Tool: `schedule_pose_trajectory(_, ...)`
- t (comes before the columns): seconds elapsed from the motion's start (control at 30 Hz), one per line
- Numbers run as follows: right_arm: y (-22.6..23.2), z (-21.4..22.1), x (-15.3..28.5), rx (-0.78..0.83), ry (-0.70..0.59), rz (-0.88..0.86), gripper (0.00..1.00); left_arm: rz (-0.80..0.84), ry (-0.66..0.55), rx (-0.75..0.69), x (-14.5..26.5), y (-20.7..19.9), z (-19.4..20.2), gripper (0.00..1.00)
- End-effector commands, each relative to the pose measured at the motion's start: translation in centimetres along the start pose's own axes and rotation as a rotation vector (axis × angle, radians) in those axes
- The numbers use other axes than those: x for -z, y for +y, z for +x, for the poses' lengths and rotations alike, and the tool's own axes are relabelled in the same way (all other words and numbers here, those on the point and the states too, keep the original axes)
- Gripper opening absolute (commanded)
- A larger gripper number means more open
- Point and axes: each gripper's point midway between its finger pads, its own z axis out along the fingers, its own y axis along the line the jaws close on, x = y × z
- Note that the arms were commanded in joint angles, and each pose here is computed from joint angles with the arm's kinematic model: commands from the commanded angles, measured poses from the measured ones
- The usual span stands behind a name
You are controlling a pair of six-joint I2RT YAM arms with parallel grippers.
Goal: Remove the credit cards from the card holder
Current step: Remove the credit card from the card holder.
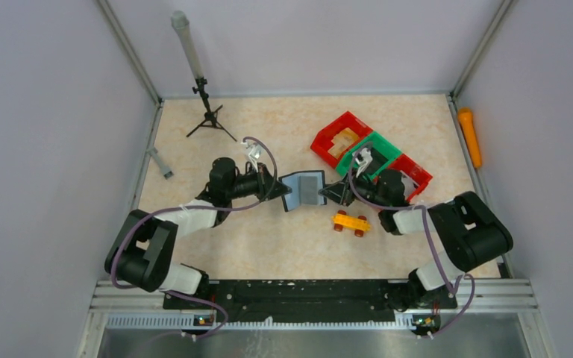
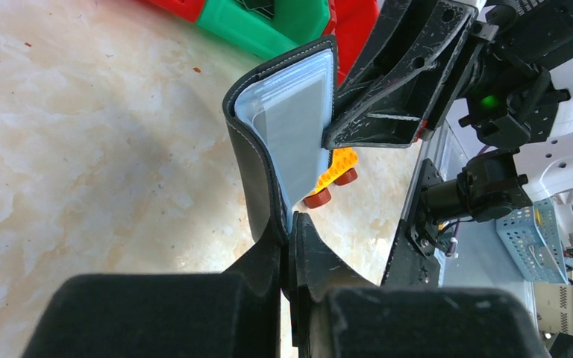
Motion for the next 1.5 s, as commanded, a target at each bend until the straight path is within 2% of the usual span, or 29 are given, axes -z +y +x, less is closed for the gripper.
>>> schedule_pose_trajectory(0.0, 1.3, -2.0, -0.8, 0.090, -0.036, -0.030, 0.21, 0.088, -0.042, -0.070, -0.5, -2.0, -2.5, 0.00)
schedule_pose_trajectory(0.17, 1.5, -1.9, -0.9, 0.099, -0.028, -0.031, 0.28, 0.081, -0.035, -0.068, -0.5, -1.8, -2.3, 0.00)
schedule_pose_trajectory(0.3, 1.7, -1.9, -0.9, 0.097, -0.027, -0.037, 0.41, 0.068, -0.026, -0.060, -0.7, -1.4, -2.2, 0.00)
schedule_pose_trajectory(0.47, 1.8, -1.8, -1.0, 0.095, -0.025, -0.042, 0.48, 0.067, -0.022, -0.059, -0.7, -1.3, -2.1, 0.00)
schedule_pose_trajectory(0.6, 2.1, -1.6, -1.1, 0.094, -0.020, -0.058, 0.49, 0.086, -0.011, -0.048, -0.9, -1.5, -2.0, 0.00)
schedule_pose_trajectory(0.83, 3.4, -0.9, -1.9, 0.108, 0.006, -0.101, 0.63, 0.125, 0.041, -0.014, -2.1, -1.7, -1.0, 0.00)
schedule_pose_trajectory(1.07, 2.8, -0.3, -2.4, 0.091, 0.035, -0.072, 0.65, 0.150, 0.065, 0.006, -2.7, -1.8, -0.4, 0.00)
schedule_pose_trajectory(1.2, 2.2, 0.4, -3.2, 0.082, 0.073, -0.045, 0.72, 0.176, 0.090, 0.007, -3.2, -2.4, 0.1, 0.00)
schedule_pose_trajectory(1.47, 1.1, 1.6, -4.1, 0.077, 0.134, 0.013, 0.73, 0.199, 0.108, 0.000, -3.6, -3.0, 0.4, 0.00)
